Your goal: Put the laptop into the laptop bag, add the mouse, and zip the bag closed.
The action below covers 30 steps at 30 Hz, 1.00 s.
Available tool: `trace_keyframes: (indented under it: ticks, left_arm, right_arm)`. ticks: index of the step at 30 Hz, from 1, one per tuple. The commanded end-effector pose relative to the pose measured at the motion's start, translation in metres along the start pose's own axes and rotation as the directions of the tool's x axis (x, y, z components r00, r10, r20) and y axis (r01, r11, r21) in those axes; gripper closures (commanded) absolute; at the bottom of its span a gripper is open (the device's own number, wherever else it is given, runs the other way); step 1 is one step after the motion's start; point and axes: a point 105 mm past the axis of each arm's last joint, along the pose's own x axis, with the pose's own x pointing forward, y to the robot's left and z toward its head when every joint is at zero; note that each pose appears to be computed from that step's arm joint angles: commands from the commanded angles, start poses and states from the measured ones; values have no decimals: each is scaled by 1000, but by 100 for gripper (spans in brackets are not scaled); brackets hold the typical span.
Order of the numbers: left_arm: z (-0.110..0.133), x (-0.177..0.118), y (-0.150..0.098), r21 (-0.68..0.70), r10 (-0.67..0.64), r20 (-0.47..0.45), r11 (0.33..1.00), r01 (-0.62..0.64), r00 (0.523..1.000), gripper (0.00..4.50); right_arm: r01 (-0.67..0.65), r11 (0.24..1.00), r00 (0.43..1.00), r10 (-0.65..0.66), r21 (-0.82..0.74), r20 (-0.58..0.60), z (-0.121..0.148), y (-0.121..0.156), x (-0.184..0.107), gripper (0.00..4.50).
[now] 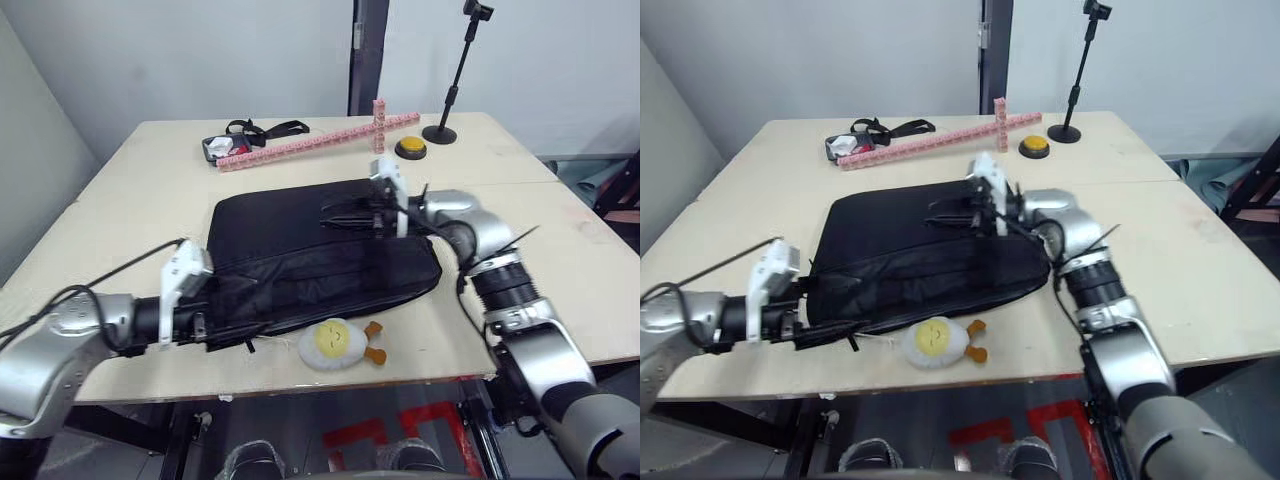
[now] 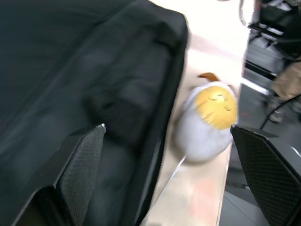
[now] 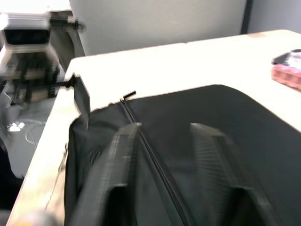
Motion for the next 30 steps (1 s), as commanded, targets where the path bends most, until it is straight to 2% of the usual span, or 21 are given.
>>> trace_keyframes:
  ticks: [1,4,5,8,12,15,18,21,24,28,30]
  left_arm:
    - [13,-32,16,3,117,9,993,-117,993,0]
    - [13,-54,34,-52,228,17,973,-227,974,0]
    - [11,-61,42,-86,274,29,959,-270,961,0]
    - [0,-74,58,-171,361,32,921,-350,932,0]
    - [-17,-74,69,-295,418,41,873,-389,907,0]
    - [-27,-63,70,-384,425,66,846,-370,903,0]
    - [-39,-52,70,-417,434,56,828,-374,899,0]
    - [-49,-31,65,-523,422,106,794,-311,900,0]
    - [-55,-21,62,-534,417,97,788,-307,904,0]
    - [-57,-13,61,-535,410,86,788,-305,908,0]
    - [-58,-13,63,-539,418,78,781,-315,905,56]
  right_arm:
    - [95,995,992,-98,-29,-84,-6,-18,-48,119]
    - [182,983,967,-184,-29,-178,-23,-35,-81,20]
    - [219,976,954,-217,-15,-205,-30,-41,-90,2]
    - [291,955,930,-270,50,-251,-46,-50,-107,2]
    - [335,927,918,-281,169,-280,-65,-53,-114,2]
    - [397,881,900,-320,259,-295,-78,-56,-121,2]
    - [432,845,889,-341,316,-305,-88,-57,-126,2]
    - [451,798,888,-358,399,-288,-96,-54,-132,2]
    - [451,778,889,-352,438,-291,-101,-50,-134,2]
    - [445,769,894,-349,458,-282,-103,-47,-136,125]
    - [451,763,891,-355,464,-284,-104,-46,-137,193]
